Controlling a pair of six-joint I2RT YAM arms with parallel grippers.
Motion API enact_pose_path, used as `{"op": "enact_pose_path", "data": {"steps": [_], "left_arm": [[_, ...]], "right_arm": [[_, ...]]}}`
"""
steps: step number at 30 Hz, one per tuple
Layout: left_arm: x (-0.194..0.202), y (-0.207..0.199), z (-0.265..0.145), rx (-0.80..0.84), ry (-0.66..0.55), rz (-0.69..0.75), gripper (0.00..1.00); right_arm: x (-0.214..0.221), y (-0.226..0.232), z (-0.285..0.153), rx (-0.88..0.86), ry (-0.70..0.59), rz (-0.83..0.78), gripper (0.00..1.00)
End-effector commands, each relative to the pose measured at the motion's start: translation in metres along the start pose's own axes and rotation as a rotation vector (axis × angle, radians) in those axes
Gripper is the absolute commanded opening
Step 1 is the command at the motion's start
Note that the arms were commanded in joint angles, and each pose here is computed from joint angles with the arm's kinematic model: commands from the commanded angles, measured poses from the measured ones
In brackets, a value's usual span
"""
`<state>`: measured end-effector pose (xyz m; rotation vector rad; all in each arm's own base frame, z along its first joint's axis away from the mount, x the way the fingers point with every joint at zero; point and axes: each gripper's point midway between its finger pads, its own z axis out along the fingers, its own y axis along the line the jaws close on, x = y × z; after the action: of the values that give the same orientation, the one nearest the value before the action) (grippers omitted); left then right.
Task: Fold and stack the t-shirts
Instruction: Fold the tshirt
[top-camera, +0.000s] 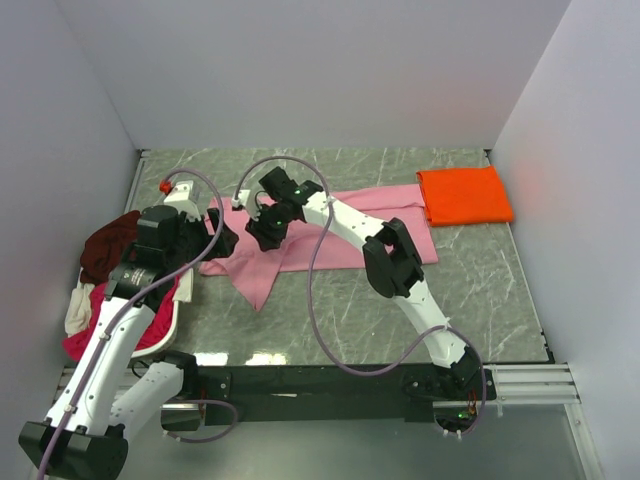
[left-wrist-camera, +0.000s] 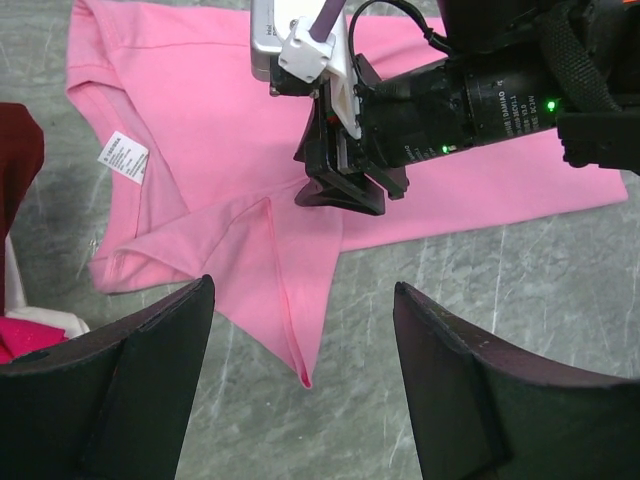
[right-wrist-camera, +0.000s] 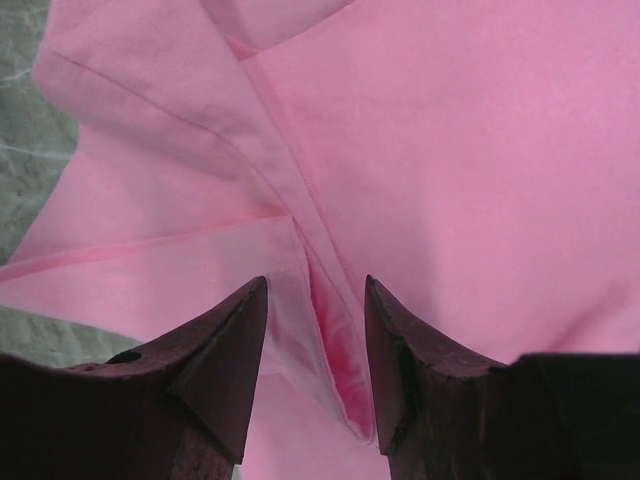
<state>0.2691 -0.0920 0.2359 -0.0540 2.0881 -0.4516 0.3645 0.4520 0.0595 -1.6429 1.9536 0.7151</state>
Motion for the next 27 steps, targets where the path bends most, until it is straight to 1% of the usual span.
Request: {"op": "enact_pose_path", "data": {"steps": [1, 8, 15, 19, 22, 23, 25, 26, 27], "left_arm": [[-0.003, 0.004, 0.0, -0.014, -0.024, 0.022, 0.77], [-0.002, 0.005, 0.001, -0.013, -0.022, 0.024, 0.77], [0.001, 0.004, 0.0, -0.007, -0.018, 0.02, 0.77], [-0.001, 0.003, -0.002, -0.007, -0.024, 0.02, 0.77], [-0.002, 0.003, -0.002, -0.006, -0.026, 0.022, 0.77], [-0.001, 0.003, -0.002, -0.006, -0.026, 0.022, 0.77], [-0.001, 0.003, -0.002, -0.005, -0.025, 0.021, 0.77], [-0.001, 0.003, -0.001, -0.006, -0.024, 0.022, 0.77], [-0.001, 0.004, -0.001, -0.008, -0.025, 0.022, 0.77]], "right_arm": [[-0.018, 0.009, 0.006, -0.004, -0.033, -0.052, 0.5], [-0.018, 0.022, 0.011, -0.032, -0.024, -0.064, 0.46], [-0.012, 0.02, 0.018, -0.029, 0.002, -0.042, 0.41], [-0.012, 0.019, 0.019, -0.02, 0.004, -0.039, 0.35], [-0.011, 0.019, 0.019, -0.015, 0.01, -0.037, 0.25], [-0.01, 0.018, 0.019, -0.012, 0.011, -0.037, 0.19], [-0.013, 0.017, 0.018, -0.003, 0.007, -0.038, 0.14], [-0.013, 0.016, 0.017, 0.004, 0.007, -0.036, 0.03], [-0.018, 0.014, 0.014, 0.015, -0.007, -0.041, 0.0]]}}
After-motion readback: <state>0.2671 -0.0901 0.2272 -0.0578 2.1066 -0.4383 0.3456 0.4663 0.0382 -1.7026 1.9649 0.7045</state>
